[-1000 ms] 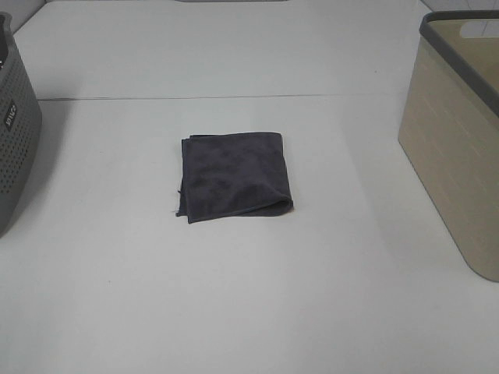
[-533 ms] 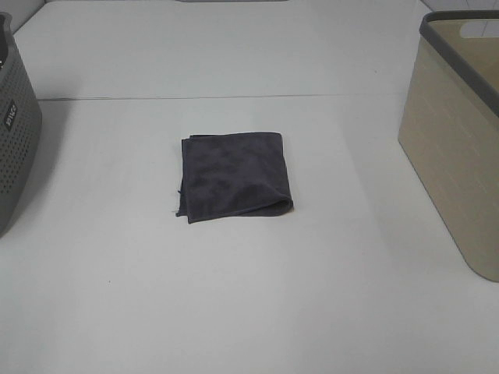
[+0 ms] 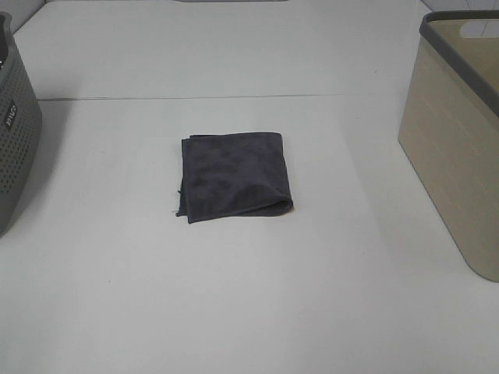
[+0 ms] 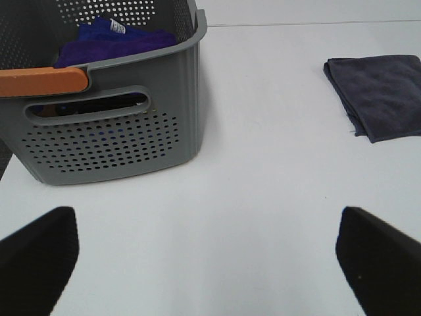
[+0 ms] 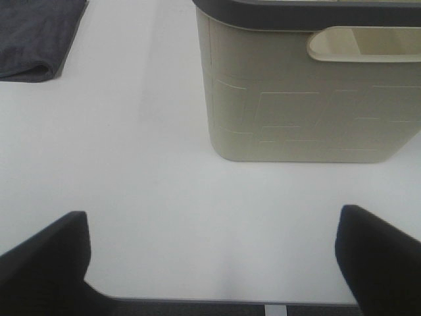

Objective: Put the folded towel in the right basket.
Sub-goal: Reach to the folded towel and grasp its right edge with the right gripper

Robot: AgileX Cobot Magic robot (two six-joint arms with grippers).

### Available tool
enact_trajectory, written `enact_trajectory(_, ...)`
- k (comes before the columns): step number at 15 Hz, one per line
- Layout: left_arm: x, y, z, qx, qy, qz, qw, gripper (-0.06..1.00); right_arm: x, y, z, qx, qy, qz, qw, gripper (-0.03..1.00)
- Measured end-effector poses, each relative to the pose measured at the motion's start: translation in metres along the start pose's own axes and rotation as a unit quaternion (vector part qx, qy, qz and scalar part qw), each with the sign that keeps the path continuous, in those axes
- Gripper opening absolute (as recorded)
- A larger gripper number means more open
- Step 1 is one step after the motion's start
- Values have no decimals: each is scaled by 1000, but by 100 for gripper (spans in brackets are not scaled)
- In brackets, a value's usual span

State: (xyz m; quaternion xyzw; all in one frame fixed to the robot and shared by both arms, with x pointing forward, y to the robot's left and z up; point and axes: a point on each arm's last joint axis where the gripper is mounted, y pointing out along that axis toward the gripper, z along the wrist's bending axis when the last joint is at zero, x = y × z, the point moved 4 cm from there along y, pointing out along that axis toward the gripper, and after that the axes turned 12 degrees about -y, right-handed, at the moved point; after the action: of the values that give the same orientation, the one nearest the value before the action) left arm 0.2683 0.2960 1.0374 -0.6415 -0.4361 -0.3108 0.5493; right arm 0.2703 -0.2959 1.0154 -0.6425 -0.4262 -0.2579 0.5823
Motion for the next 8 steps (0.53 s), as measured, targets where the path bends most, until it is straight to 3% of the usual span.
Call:
enact_trajectory(4,0,0,0,0,0,0,1000,99,5,-5,-1,1,-16,5,1000,97)
enact_trajectory(6,0,0,0,0,0,0,1000,99,35,-9,-8,16,-16,64,998,97)
enact_trajectory(7,0,0,0,0,0,0,1000,99,86,1,-20,33,-15,122,992,97)
enact_trajectory(8,0,0,0,0,0,0,1000,99,102,5,-24,35,-14,127,991,97)
